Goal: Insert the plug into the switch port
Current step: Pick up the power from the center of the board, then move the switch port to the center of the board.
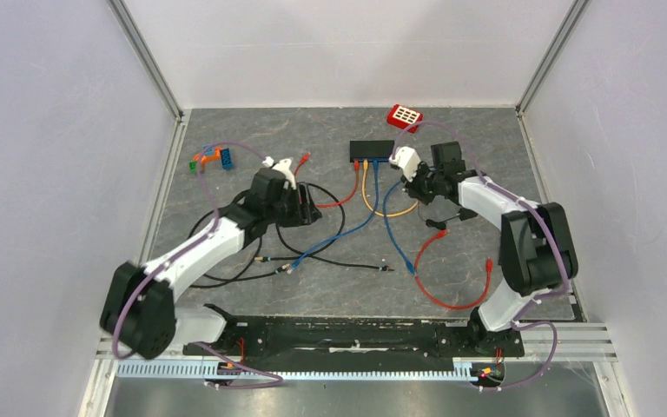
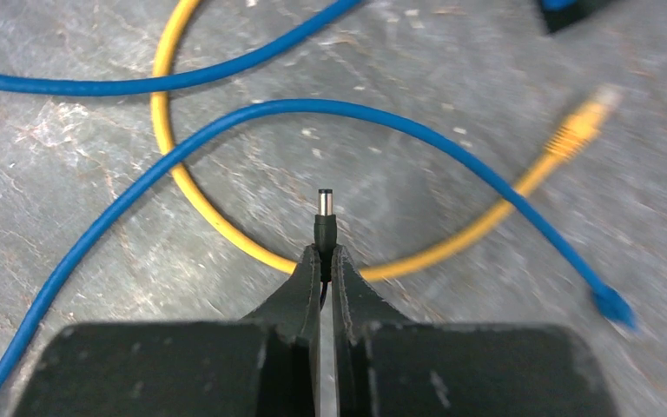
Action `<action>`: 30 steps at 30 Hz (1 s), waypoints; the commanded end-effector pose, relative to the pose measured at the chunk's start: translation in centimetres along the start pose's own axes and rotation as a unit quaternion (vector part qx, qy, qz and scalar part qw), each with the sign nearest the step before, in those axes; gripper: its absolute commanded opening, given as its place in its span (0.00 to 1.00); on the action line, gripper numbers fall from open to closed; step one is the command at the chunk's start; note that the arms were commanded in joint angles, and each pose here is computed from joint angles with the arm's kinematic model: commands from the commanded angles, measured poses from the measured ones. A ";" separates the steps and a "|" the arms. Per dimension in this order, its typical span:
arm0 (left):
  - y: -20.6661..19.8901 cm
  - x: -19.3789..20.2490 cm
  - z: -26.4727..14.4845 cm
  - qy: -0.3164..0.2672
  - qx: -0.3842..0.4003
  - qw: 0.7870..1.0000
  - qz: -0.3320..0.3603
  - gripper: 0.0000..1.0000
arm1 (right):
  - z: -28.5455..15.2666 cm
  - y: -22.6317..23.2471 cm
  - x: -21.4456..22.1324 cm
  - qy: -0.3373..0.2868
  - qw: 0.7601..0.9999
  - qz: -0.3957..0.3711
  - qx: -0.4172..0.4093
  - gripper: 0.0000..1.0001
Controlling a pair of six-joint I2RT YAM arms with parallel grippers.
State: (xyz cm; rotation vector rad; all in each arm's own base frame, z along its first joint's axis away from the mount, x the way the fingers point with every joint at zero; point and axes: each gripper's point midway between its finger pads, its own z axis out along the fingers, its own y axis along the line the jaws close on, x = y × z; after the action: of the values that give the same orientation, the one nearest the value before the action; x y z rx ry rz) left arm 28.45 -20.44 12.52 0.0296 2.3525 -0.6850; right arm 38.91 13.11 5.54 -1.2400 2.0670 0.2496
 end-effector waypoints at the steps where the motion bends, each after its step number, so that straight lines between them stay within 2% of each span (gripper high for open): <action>1: -3.5 -4.9 4.0 -0.054 0.013 0.998 0.014 0.59 | -3.8 -3.4 -2.6 -0.033 0.994 0.041 0.097 0.00; 8: -7.4 -8.0 12.1 -0.074 -0.035 0.993 0.079 0.55 | -7.3 -4.5 -5.3 -0.111 0.969 0.133 0.176 0.00; 11: -8.5 -9.0 15.2 -0.086 -0.049 0.992 0.083 0.52 | -8.6 -4.8 -4.7 -0.115 0.957 0.162 0.211 0.00; 17: -9.4 -9.0 20.0 -0.091 -0.049 0.991 0.086 0.49 | -10.4 -5.6 -4.9 -0.137 0.943 0.174 0.250 0.00; 30: -9.7 -7.4 26.1 -0.069 -0.049 0.992 0.092 0.48 | -10.7 -5.7 -4.6 -0.145 0.940 0.170 0.258 0.00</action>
State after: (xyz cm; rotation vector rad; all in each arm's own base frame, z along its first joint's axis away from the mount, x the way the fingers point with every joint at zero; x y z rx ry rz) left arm 46.47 -38.95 3.74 0.1280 2.2776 -0.4661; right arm 39.60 8.33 15.81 -0.5340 1.9666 0.0451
